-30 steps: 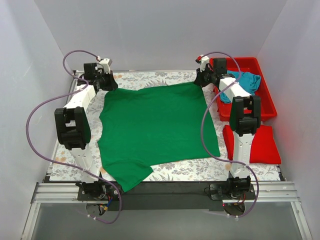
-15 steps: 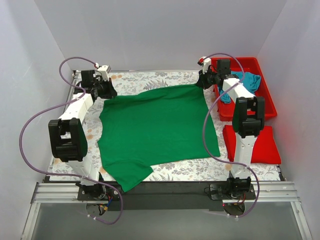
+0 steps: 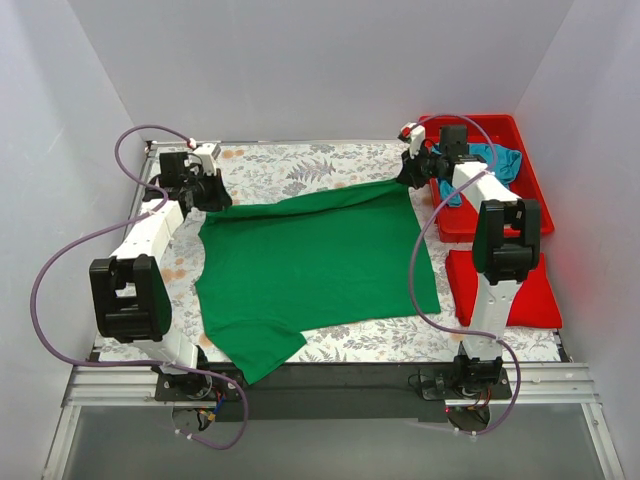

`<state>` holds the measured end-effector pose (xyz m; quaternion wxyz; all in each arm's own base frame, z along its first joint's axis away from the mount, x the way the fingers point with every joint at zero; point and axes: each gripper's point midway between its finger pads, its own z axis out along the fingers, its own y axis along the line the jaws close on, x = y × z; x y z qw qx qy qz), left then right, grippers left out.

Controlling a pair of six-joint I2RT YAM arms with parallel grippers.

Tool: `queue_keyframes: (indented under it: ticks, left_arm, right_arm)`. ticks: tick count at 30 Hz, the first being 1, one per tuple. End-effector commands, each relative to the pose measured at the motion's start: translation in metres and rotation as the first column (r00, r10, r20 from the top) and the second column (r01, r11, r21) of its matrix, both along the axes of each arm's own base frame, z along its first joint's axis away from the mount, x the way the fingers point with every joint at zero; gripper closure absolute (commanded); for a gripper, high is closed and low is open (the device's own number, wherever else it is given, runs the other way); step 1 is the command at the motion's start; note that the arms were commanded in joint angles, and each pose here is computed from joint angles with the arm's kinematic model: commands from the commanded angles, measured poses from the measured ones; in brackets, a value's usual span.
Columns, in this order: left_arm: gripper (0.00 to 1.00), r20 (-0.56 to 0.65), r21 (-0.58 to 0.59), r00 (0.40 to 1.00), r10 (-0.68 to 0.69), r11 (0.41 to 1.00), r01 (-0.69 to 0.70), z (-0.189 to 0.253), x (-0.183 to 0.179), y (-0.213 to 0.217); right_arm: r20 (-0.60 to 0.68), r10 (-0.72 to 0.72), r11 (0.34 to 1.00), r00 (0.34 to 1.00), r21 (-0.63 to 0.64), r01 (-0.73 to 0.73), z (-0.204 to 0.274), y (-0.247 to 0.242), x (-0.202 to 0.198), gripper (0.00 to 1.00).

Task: Fold and stack the t-shirts
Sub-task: Fold the tshirt

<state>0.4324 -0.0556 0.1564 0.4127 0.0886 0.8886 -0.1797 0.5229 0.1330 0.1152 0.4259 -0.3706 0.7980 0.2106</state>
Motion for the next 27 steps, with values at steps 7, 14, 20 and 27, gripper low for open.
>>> queue_keyframes:
  ticks: [7, 14, 20, 27]
  left_arm:
    - [1.0, -0.043, 0.026, 0.999, 0.008, 1.0, -0.007, -0.006, -0.033, 0.005]
    - [1.0, -0.102, 0.085, 0.995, 0.016, 0.996, -0.007, -0.032, -0.049, 0.013]
    - [1.0, -0.166, 0.122, 0.986, 0.008, 0.992, 0.012, -0.058, -0.057, 0.019]
    - [1.0, -0.177, 0.152, 0.984, 0.013, 0.988, 0.014, -0.065, -0.052, 0.024]
  right_arm:
    - [-0.003, 0.08, 0.995, 0.997, -0.06, -0.08, -0.007, -0.007, -0.022, 0.99]
    - [-0.048, 0.12, 0.99, 0.992, -0.073, -0.123, -0.026, -0.009, -0.046, 0.99]
    - [-0.086, 0.13, 0.986, 0.988, -0.097, -0.138, -0.045, -0.013, -0.055, 0.99]
    - [-0.079, 0.13, 0.983, 0.988, -0.119, -0.139, -0.041, -0.015, -0.052, 0.99]
